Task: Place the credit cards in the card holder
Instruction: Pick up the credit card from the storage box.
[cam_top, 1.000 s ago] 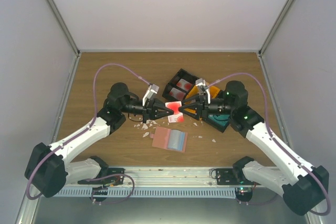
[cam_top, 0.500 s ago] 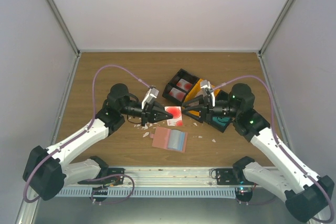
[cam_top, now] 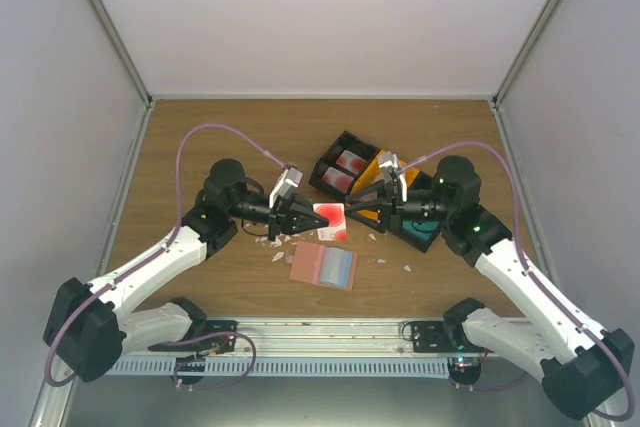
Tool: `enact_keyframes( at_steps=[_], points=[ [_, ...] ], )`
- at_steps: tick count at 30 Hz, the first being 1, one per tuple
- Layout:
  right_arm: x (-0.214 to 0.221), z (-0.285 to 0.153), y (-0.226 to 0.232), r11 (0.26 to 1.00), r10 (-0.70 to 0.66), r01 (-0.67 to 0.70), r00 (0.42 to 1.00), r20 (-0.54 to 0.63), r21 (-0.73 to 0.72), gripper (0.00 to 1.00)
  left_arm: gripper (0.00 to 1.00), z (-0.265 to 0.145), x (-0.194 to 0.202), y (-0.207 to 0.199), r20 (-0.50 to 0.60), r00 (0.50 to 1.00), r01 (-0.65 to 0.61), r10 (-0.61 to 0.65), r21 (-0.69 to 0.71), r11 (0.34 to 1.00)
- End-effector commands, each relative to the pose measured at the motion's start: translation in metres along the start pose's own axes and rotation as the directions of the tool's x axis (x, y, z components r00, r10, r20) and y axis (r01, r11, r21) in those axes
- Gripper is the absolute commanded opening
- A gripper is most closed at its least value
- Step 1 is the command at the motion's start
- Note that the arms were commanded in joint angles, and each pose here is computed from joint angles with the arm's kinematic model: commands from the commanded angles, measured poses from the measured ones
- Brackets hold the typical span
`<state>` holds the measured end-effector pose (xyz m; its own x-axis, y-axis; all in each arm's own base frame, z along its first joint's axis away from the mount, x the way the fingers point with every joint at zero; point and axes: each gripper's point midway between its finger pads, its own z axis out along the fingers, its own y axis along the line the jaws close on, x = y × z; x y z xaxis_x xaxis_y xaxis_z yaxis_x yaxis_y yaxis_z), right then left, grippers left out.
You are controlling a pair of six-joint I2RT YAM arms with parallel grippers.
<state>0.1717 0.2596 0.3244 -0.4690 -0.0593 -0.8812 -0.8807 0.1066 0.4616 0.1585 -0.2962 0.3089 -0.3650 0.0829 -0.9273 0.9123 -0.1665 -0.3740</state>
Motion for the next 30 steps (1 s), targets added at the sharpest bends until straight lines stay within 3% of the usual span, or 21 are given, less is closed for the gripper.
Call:
enact_keyframes(
  at_steps=[1,20,26,30],
  points=[
    [-0.005,0.003,0.001,1.0,-0.02,0.02,1.0,-0.006,-0.003,0.41,0.0,0.001,-0.001,-0.008,0.003,0.999,-0.041,0.041,0.036,0.999],
    [0.005,0.016,-0.029,0.985,0.008,0.002,0.998,-0.063,0.17,0.37,0.0,0.002,-0.008,-0.012,0.011,1.0,-0.002,0.002,0.039,0.999],
    [0.015,0.02,-0.026,0.989,-0.005,0.018,0.996,-0.093,0.144,0.35,0.0,0.003,-0.023,-0.007,0.034,0.996,0.078,-0.078,0.009,0.997],
    [0.02,0.022,-0.002,1.0,-0.015,0.015,0.995,-0.099,0.001,0.34,0.0,0.004,-0.035,0.002,0.058,0.991,0.124,-0.121,-0.051,0.991]
  ],
)
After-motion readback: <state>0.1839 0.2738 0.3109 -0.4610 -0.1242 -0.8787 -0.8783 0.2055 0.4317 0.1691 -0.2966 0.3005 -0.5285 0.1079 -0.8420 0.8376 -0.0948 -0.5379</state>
